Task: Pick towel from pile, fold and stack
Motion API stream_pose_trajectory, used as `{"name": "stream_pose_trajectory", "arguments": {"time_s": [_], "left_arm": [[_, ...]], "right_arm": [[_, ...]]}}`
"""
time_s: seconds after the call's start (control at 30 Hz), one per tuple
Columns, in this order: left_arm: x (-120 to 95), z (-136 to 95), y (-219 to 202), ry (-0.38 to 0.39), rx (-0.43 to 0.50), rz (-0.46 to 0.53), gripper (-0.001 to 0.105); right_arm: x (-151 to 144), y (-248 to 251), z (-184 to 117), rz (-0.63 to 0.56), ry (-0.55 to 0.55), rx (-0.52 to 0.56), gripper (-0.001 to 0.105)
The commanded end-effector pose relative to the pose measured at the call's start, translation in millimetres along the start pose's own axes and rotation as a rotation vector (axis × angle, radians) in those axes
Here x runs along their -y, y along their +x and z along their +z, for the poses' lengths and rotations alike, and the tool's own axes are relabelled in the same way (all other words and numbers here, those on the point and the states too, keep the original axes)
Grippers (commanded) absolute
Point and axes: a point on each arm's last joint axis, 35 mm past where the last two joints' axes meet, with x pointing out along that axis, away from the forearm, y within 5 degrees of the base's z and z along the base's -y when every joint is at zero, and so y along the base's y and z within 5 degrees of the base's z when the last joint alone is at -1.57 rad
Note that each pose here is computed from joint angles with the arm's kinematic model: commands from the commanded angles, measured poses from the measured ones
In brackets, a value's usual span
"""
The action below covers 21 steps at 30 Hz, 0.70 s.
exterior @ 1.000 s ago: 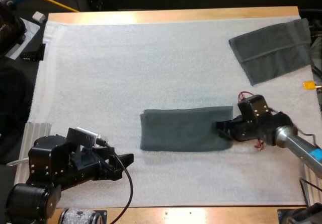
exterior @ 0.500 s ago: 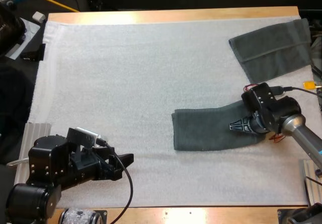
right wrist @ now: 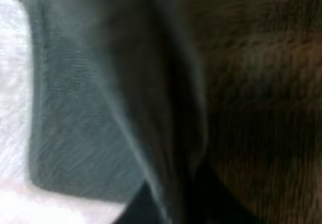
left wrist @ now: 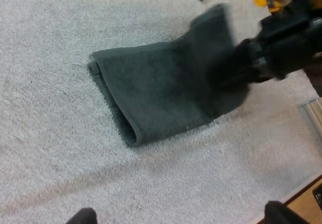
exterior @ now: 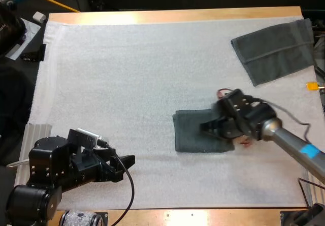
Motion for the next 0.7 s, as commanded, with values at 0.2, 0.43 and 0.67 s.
{"name": "stream_pose_trajectory", "arguments": {"time_s": [0.2, 0.43, 0.67], "left_arm": [[1, -1, -1, -0.005, -0.011, -0.011, 0.063], [2, 0, -2, 0.003, 0.003, -0.007, 0.064], [2, -1, -2, 0.007, 0.004, -0.006, 0.064]], "right_arm": [[-23, 44, 12, 0.205, 0.159, -0.024, 0.000], [-23, 49, 12, 0.219, 0.160, -0.039, 0.021], [-25, 47, 13, 0.278, 0.135, -0.050, 0.063]]}}
